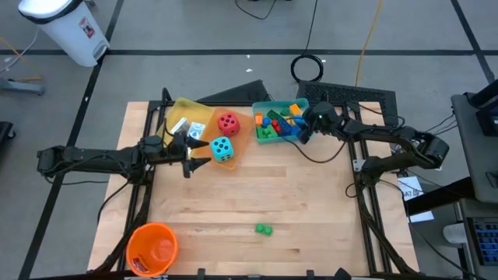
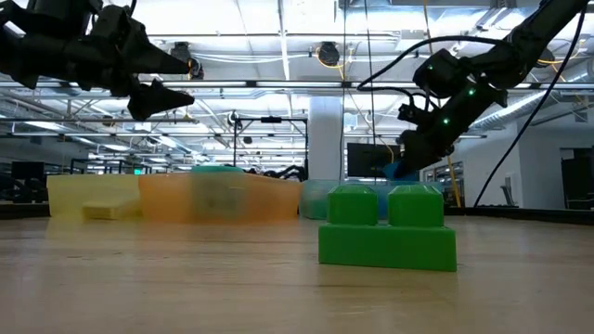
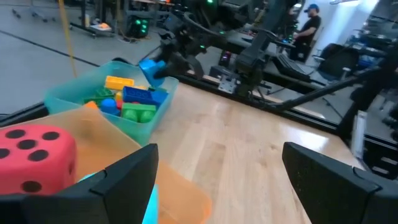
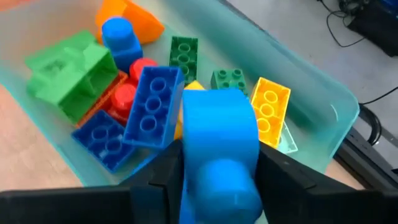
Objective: Pick & Place Toys
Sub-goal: Put the blue game piece into the blue bin, then put the green game piece into the blue bin
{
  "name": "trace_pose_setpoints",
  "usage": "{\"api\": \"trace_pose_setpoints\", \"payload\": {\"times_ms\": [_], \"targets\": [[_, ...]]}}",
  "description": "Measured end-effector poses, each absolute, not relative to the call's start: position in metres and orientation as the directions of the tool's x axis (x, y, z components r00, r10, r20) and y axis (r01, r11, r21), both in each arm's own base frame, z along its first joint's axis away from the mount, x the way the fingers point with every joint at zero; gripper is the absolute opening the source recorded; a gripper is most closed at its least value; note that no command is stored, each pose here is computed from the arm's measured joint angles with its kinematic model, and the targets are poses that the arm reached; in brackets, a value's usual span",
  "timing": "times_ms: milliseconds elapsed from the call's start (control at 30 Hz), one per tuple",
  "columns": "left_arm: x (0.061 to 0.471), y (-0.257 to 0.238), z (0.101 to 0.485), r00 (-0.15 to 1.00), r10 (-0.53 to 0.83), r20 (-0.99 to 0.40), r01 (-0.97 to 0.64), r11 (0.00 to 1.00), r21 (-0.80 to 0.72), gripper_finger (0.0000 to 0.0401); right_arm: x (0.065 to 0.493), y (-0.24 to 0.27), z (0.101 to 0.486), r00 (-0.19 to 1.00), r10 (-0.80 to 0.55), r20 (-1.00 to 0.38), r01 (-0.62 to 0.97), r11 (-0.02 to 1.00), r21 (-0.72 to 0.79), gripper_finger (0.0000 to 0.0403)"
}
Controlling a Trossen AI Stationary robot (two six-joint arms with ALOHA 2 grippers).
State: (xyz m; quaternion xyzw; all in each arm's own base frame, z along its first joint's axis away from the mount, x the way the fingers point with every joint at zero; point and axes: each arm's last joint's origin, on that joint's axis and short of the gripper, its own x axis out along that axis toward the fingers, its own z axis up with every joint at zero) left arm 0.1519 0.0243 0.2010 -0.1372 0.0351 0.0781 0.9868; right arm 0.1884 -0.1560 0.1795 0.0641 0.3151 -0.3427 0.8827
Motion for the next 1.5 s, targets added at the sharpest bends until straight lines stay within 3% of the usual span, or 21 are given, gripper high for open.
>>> {"api": "trace_pose_setpoints", "payload": {"times_ms": [200, 367, 567, 867, 1133, 1500], "targets": [[0.152, 0.027, 0.199, 0.966, 0.236, -0.103, -0.256, 0.930, -0.265, 0.0349, 0.188, -0.155, 0.178, 0.557, -0.554, -0.619, 0.629, 0.768, -0.121, 0.0200], [0.156, 0.028, 0.195, 0.962, 0.236, -0.135, -0.269, 0.898, -0.347, 0.0349, 0.185, -0.148, 0.191, 0.589, -0.562, -0.581, 0.622, 0.774, -0.119, 0.0258], [0.174, 0.016, 0.205, 0.979, 0.125, -0.163, -0.178, 0.911, -0.371, 0.0349, 0.181, -0.114, 0.228, 0.732, -0.513, -0.449, 0.528, 0.843, -0.103, 0.0299], [0.253, -0.048, 0.234, 0.919, -0.086, -0.384, 0.051, 0.994, -0.099, 0.0349, 0.179, -0.049, 0.263, 0.928, -0.253, -0.273, 0.251, 0.967, -0.044, 0.0286], [0.316, -0.118, 0.193, 0.809, -0.204, -0.551, 0.283, 0.957, 0.060, 0.0349, 0.180, -0.016, 0.270, 0.971, -0.088, -0.220, 0.074, 0.995, -0.071, 0.0268], [0.370, -0.157, 0.139, 0.733, -0.229, -0.640, 0.347, 0.936, 0.063, 0.0349, 0.182, -0.009, 0.269, 0.973, -0.051, -0.226, 0.038, 0.997, -0.063, 0.0254]]}}
